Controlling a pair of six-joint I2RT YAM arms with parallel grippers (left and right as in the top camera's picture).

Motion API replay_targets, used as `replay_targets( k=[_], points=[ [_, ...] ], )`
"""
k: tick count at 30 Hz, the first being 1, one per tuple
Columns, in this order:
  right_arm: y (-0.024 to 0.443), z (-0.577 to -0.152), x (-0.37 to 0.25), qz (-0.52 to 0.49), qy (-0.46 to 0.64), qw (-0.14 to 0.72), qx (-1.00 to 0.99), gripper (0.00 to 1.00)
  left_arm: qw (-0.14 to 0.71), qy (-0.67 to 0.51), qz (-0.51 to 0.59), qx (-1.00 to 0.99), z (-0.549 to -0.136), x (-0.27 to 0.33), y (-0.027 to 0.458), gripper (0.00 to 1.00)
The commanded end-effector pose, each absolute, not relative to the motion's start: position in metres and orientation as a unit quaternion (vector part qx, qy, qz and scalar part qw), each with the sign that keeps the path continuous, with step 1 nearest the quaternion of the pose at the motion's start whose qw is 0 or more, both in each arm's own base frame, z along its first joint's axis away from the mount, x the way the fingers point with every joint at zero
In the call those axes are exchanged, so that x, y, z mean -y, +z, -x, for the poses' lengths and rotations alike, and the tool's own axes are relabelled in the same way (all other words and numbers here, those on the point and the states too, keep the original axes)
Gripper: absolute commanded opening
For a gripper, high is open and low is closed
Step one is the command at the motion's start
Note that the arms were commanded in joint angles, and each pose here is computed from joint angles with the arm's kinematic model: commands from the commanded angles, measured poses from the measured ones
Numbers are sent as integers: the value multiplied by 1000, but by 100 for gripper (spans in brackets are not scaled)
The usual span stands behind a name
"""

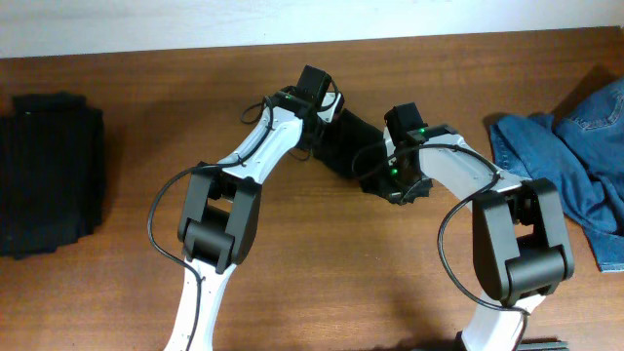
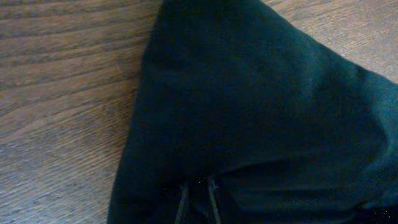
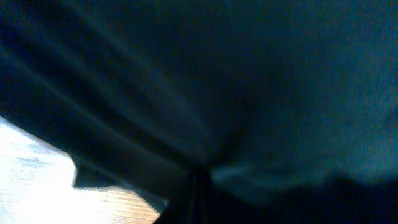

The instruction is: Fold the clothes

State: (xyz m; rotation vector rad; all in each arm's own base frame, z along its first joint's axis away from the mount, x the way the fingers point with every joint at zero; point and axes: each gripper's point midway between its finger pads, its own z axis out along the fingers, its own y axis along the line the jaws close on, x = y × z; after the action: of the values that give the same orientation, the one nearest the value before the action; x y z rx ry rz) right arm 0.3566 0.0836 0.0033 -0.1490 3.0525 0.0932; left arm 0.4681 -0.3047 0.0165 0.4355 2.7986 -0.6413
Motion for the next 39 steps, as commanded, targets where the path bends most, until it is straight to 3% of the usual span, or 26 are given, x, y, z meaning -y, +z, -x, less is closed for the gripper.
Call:
replay_targets(
  k=[1, 9, 27, 39],
  points=[
    [-1, -338, -74, 48, 8, 5, -999, 4, 99, -202, -142, -964, -464, 296, -10, 12],
    [2, -312, -37, 20, -80, -46, -996, 4, 99, -202, -141, -964, -465, 295, -10, 12],
    [2, -312, -20, -6, -81, -51, -995, 11, 102, -201, -135, -965, -470, 289, -10, 13],
    [3, -314, 8, -73, -64, -52, -994, 7, 103, -201, -134, -965, -470, 289, -10, 12]
  ],
)
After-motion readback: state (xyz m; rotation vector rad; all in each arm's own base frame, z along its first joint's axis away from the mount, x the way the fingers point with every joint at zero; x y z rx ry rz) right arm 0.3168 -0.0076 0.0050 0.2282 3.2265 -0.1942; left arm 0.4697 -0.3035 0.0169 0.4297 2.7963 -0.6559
